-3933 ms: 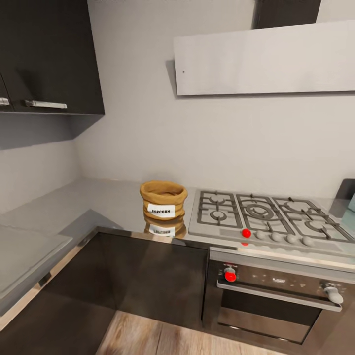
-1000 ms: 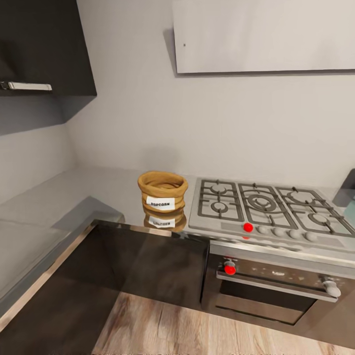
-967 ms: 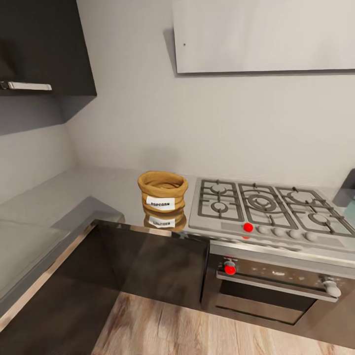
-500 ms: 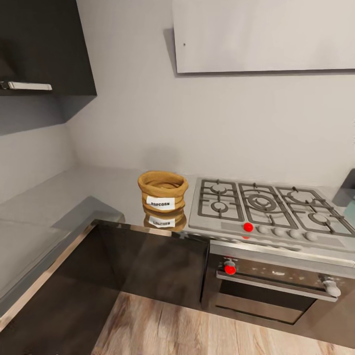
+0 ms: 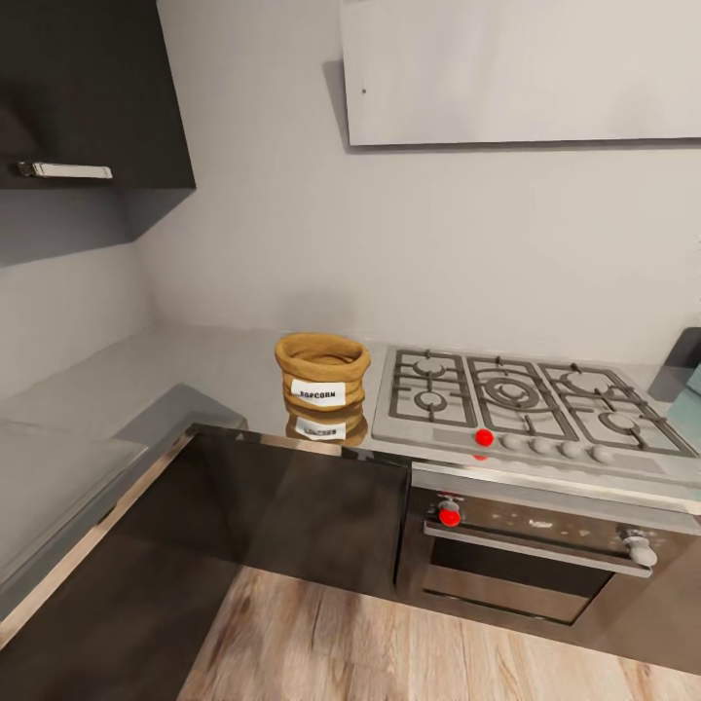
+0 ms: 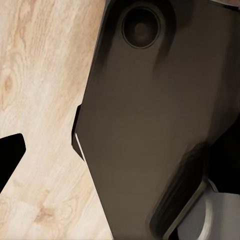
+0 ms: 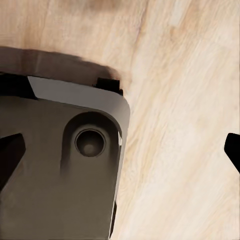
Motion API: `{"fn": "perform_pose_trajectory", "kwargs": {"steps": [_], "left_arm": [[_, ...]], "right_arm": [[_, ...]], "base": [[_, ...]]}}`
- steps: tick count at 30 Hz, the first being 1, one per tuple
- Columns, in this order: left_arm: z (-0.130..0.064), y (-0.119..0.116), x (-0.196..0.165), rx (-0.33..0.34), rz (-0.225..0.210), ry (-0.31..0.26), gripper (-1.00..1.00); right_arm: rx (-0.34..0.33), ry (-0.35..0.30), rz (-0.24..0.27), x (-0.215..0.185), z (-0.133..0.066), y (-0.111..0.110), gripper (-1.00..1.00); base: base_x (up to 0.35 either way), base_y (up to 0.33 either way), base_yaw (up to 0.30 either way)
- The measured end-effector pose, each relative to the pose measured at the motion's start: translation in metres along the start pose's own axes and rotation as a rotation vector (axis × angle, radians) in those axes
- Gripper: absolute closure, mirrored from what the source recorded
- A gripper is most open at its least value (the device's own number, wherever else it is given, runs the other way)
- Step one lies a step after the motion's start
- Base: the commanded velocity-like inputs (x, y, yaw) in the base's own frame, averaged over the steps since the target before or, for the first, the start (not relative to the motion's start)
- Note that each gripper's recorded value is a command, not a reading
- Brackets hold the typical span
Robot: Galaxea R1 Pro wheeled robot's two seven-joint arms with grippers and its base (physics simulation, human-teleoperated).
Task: In the kitchen, take the popcorn bag from the countertop, put it into the microwave, and heat it until the popcorn is cooked so the cooked popcorn ends up inside the bag.
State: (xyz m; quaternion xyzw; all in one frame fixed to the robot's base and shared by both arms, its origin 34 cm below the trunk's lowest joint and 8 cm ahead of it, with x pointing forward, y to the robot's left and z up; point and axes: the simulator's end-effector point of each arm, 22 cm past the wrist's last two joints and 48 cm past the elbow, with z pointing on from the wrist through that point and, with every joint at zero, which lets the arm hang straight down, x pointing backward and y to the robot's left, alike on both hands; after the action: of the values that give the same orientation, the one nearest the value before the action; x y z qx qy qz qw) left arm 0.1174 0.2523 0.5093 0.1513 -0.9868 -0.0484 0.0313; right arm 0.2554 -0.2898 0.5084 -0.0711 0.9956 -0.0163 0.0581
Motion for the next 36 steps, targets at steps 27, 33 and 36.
{"fn": "perform_pose_trajectory", "kwargs": {"steps": [27,33,36], "left_arm": [[0.000,0.000,0.000,0.001,0.013,-0.002,-1.00],[0.000,0.000,-0.001,0.001,0.013,-0.002,-1.00],[0.000,0.000,-0.001,0.001,0.013,-0.003,-1.00]], "right_arm": [[-0.082,-0.808,-0.047,-0.571,-0.431,0.029,-1.00],[-0.058,-0.855,-0.086,-0.657,-0.506,0.023,-1.00],[-0.060,-0.800,-0.109,-0.689,-0.523,0.026,-1.00]], "base": [[0.000,0.000,0.000],[0.000,0.000,0.000],[0.000,0.000,0.000]]}}
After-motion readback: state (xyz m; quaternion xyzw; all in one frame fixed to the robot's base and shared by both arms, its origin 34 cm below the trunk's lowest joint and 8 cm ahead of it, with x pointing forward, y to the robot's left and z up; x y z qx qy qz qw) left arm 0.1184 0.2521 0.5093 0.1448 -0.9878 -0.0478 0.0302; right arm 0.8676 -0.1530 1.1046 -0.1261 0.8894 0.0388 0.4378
